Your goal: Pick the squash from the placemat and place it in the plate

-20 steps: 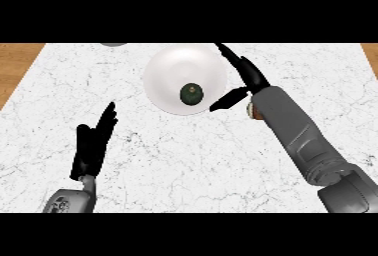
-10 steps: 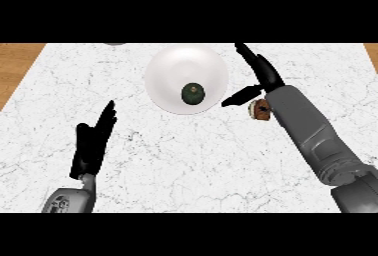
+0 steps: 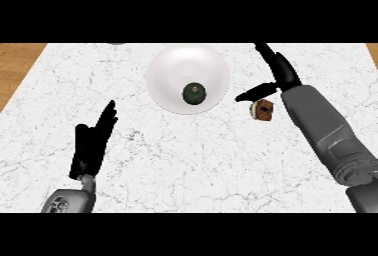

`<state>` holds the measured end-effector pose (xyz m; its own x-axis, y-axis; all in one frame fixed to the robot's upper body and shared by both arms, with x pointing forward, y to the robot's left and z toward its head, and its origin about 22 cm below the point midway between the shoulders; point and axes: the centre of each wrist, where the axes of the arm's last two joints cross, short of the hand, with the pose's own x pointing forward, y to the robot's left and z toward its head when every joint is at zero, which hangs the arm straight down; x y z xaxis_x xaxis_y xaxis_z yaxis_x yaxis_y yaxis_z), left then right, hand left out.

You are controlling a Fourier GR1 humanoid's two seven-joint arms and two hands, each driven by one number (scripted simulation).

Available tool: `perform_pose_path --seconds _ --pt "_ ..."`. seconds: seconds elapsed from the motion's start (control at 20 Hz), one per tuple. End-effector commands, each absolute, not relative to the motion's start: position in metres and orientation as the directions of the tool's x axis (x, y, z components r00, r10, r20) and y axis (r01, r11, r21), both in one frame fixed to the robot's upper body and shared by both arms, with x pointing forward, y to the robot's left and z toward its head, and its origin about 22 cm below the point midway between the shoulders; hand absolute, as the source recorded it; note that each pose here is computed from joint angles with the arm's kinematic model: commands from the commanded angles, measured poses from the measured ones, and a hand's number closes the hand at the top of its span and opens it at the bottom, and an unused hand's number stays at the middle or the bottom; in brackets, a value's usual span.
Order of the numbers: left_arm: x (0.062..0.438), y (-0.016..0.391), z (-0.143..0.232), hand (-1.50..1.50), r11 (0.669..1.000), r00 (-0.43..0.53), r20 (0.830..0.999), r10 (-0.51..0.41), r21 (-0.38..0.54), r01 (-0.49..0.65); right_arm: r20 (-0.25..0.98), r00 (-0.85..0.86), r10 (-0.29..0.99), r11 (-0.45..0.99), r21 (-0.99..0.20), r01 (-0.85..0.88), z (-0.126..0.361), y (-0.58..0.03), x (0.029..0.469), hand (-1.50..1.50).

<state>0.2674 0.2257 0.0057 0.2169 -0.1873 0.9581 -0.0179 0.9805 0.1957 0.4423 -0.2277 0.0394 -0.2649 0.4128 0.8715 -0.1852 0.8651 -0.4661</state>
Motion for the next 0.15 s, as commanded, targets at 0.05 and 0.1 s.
perform_pose_path --seconds 0.05,0.1 --pt "0.272 0.222 0.008 0.00 0.982 0.220 0.959 -0.180 0.190 -0.022 0.858 -0.264 0.441 0.863 -0.486 -0.139 0.041 -0.237 0.442 -1.50" --pt "0.266 0.224 0.005 0.00 0.982 0.222 0.958 -0.183 0.190 -0.011 0.849 -0.249 0.466 0.847 -0.510 -0.153 0.030 -0.254 0.435 -1.50"
